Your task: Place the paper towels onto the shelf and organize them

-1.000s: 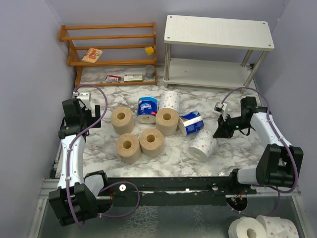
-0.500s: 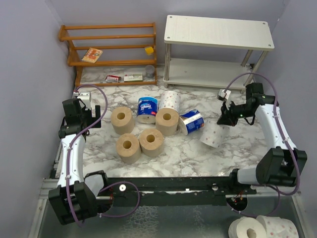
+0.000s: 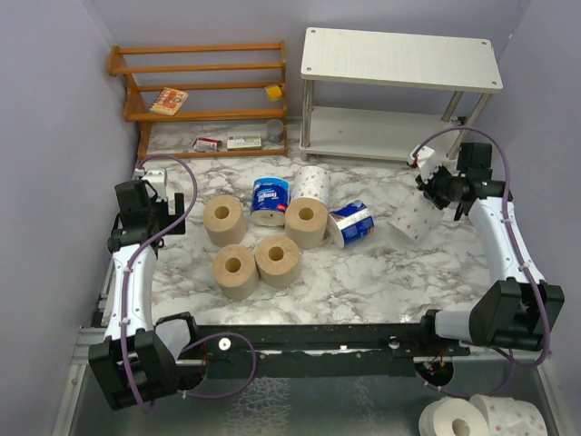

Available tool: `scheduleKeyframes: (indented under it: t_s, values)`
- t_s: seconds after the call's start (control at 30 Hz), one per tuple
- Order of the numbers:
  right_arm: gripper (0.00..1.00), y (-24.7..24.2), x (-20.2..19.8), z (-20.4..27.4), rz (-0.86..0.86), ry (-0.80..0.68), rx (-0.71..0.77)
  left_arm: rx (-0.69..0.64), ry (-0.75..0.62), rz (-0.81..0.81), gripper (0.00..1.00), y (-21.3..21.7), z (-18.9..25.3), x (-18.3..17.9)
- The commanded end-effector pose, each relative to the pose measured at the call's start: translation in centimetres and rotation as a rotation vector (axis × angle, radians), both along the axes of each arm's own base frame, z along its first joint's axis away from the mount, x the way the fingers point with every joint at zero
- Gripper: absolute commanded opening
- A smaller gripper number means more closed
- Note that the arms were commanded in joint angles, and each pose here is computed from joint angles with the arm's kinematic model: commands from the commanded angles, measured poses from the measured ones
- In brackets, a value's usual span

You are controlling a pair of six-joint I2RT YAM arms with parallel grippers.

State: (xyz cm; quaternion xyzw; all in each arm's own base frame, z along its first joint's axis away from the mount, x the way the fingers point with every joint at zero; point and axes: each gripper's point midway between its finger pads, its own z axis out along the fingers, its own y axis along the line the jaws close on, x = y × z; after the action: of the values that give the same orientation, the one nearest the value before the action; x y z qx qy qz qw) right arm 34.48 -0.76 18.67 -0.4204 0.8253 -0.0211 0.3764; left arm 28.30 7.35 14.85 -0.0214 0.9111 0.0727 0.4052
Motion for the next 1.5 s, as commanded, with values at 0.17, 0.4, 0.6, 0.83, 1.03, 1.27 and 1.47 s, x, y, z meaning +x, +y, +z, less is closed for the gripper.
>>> scheduleKeyframes:
  t_s: [0.17,0.4,0.6,0.83,1.03,1.27,1.47]
  values:
    - [0.01,1.0,1.1,-2.5,-0.124,-0.005,0.153,0.008,0.000,0.016,0.99,0.4,-0.3,0.0]
    - [0.04,3.1,-2.5,-4.1,-0.074,0.142,0.236,0.006,0.006,0.013,0.99,0.4,-0.4,0.0]
    - [0.58,4.3,-5.4,-2.5,-0.039,0.211,0.276,0.005,0.014,0.012,0.99,0.4,-0.6,0.0]
    - [0.65,4.1,-7.8,-1.4,-0.062,0.202,0.254,0.003,0.014,0.012,0.99,0.3,-0.6,0.0]
    - [0.57,1.3,-7.2,-2.7,-0.186,0.051,0.107,0.003,0.014,0.011,0.99,0.3,-0.6,0.0]
    - [0.57,0.1,-6.0,-2.8,-0.238,-0.036,0.060,0.009,0.013,0.017,0.99,0.5,-0.6,-0.1]
    - [0.54,1.2,-4.5,-4.0,-0.288,-0.018,0.040,0.011,0.017,0.020,0.99,0.5,-0.7,-0.1]
